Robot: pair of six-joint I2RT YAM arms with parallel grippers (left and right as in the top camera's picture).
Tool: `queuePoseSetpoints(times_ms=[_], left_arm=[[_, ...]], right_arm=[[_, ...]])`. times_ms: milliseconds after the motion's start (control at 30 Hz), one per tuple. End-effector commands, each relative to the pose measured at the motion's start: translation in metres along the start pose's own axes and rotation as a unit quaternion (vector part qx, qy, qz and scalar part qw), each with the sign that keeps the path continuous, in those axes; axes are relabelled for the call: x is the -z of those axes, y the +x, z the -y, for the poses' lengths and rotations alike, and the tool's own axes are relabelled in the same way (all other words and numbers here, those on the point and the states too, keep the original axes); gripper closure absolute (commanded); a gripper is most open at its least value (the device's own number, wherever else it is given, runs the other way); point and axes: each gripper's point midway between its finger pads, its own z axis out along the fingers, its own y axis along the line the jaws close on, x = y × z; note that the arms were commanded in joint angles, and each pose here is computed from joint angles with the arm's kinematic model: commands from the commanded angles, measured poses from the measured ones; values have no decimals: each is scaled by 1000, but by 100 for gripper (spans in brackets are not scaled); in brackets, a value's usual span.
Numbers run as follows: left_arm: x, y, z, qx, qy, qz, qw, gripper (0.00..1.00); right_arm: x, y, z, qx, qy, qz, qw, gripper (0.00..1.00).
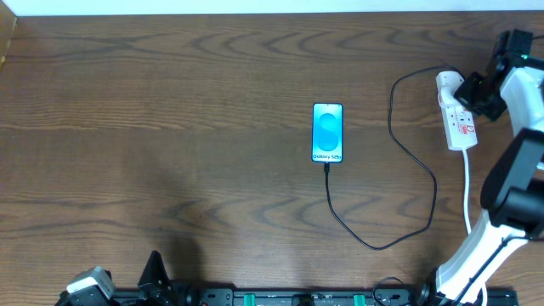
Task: Plug charger to phone and switch on socket
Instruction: 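Press down on the orange switch with the right gripper tip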
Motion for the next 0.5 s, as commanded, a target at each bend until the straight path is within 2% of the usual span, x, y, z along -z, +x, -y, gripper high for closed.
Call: queuePoseSetpoints(times_ms=[0, 167, 467], left_arm=[[1, 0, -2, 0, -4, 5, 1000, 9], [1, 0, -2, 0, -4, 5, 1000, 9], [1, 0, -2, 0, -4, 5, 1000, 9]], right_arm=[[63, -27, 11, -33, 19, 87, 995, 99], [78, -32, 11, -38, 12, 104, 994, 99], [19, -17, 16, -31, 46, 50, 997, 99]])
